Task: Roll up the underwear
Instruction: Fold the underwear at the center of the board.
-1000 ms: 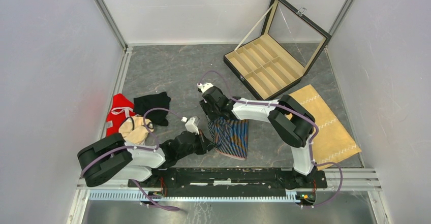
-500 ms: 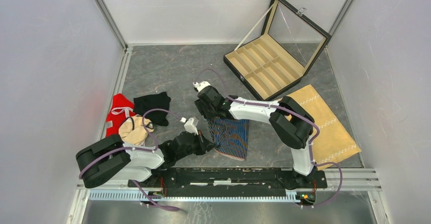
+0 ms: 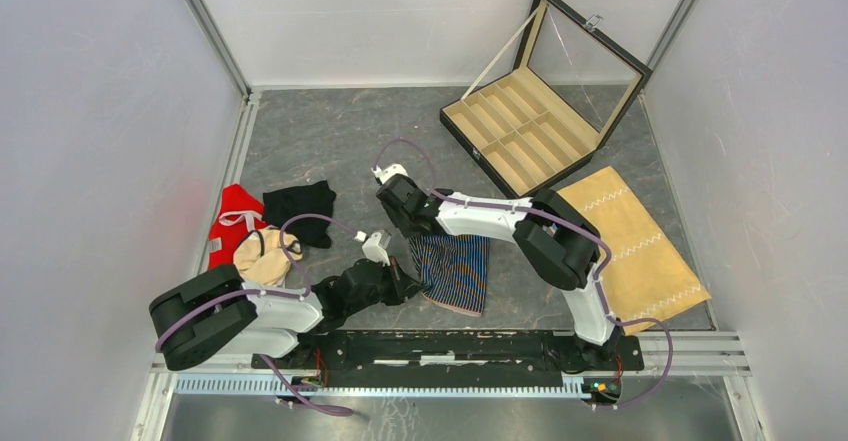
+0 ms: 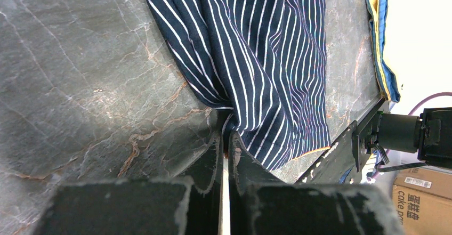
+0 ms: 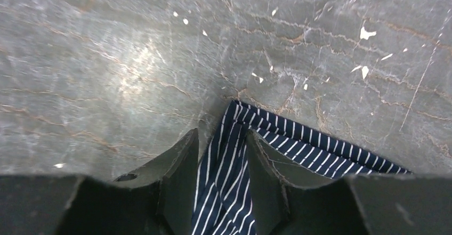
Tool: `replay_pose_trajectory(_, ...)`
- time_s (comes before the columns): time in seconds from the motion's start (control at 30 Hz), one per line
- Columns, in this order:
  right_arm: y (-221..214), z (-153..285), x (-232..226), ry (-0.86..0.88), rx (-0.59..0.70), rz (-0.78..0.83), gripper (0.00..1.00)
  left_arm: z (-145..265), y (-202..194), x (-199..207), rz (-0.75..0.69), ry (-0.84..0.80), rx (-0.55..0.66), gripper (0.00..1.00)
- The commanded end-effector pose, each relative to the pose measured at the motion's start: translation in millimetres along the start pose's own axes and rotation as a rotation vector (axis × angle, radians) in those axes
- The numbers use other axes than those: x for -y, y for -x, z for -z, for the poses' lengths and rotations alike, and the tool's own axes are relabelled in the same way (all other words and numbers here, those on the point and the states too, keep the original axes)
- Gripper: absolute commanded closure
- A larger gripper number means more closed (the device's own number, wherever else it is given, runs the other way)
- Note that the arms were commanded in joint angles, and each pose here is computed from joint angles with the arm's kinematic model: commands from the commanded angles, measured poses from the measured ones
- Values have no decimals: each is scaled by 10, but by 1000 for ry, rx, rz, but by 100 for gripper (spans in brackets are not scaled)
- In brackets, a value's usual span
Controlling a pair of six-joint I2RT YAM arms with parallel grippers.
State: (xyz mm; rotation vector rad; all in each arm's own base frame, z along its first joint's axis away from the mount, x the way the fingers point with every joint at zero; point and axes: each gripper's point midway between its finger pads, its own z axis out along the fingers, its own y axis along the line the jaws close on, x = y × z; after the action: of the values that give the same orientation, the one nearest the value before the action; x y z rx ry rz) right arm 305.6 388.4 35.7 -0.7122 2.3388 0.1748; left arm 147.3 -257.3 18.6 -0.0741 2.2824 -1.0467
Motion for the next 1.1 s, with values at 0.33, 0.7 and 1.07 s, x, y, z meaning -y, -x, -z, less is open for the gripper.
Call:
replay_pose_trajectory(0.33, -74, -203, 74, -90, -40, 27, 72, 77, -225, -430, -14, 148, -67, 98)
replay_pose_trajectory(0.7, 2, -267, 424, -195, -24, -13, 100, 226, -293, -556, 14, 185, -84, 98)
replay_pose_trajectory(1.07, 317, -214, 626, -184, 48, -113, 100, 376, -150, -551, 14, 195, -24, 98)
